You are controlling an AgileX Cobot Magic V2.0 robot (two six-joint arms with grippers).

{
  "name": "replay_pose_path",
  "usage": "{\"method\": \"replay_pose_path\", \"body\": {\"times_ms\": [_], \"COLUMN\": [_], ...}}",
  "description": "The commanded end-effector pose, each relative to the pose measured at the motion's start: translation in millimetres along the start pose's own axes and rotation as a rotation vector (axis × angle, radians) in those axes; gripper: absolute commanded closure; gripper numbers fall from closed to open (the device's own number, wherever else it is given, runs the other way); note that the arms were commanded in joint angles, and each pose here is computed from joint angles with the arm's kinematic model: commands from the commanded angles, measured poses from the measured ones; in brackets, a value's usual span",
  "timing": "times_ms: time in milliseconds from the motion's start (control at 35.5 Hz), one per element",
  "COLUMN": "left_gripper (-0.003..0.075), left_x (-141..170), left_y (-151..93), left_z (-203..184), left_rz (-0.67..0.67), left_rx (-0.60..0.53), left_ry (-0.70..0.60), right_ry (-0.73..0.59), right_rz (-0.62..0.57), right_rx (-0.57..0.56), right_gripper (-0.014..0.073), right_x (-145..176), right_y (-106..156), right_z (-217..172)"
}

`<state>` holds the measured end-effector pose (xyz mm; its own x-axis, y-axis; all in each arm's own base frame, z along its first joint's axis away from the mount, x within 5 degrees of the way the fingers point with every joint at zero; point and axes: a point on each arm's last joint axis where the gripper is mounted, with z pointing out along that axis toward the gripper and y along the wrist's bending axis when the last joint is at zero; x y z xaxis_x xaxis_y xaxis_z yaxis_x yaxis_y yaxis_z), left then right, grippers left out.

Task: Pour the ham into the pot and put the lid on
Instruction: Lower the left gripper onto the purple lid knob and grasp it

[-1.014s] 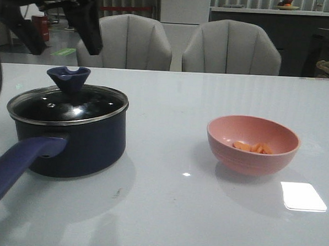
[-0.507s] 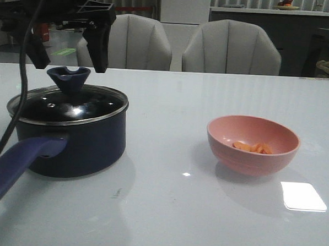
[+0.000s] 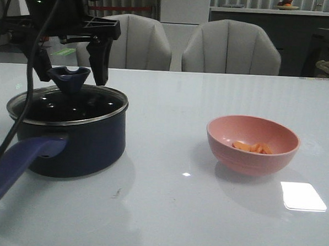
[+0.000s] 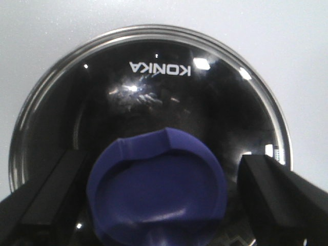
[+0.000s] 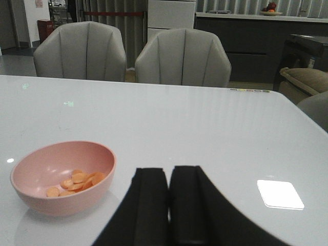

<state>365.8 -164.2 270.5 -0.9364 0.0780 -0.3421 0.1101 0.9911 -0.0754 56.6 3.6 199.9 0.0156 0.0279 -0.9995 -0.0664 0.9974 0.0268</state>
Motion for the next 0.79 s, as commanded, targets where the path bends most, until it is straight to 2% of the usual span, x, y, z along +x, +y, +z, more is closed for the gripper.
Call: {"method": "replay_pose_path", "body": {"times_ms": [0, 310, 366, 451, 535, 619, 760], "left_gripper": [0.0136, 0.0140, 0.0170, 0.0295, 0.0374, 0.0401, 0.0400], "left_x": [-7.5, -5.8, -5.3, -4.7, -5.6, -5.9, -6.2], "left_y": [-1.1, -0.5, -0.4, -0.4, -0.7, -0.8, -0.6], "left_z": [-28.9, -28.7, -26.9, -21.9, -21.7, -22.0, -22.6], "left_rz": [-0.011, -0.012, -0.011, -0.011, -0.011, -0.011, -0.009], "left_rx": [0.027, 0.021, 0.017, 0.010, 0.013, 0.014, 0.011], "left_ry": [-0.092, -0.074, -0.064, -0.044, -0.053, -0.055, -0.056], "right_ry": [-0.104, -0.104, -0.104, -0.104, -0.104, -0.104, -0.104], "right_rz": [-0.016, -0.016, -0.016, -0.016, -0.016, -0.016, -0.016], "right_rx": [-0.003, -0.003, -0.003, -0.003, -0.003, -0.003, -0.003], "right_gripper": [0.0435, 0.0435, 0.0435, 0.0435, 0.0435, 0.0435, 0.0435], "right_x": [-9.9, -9.9, -9.9, -9.9, -9.9, -9.9, -9.9], "right_y": [0.5, 0.5, 0.5, 0.5, 0.5, 0.5, 0.5], "right_z": [-2.1, -2.1, -2.1, -2.1, -2.1, -2.1, -2.1]}}
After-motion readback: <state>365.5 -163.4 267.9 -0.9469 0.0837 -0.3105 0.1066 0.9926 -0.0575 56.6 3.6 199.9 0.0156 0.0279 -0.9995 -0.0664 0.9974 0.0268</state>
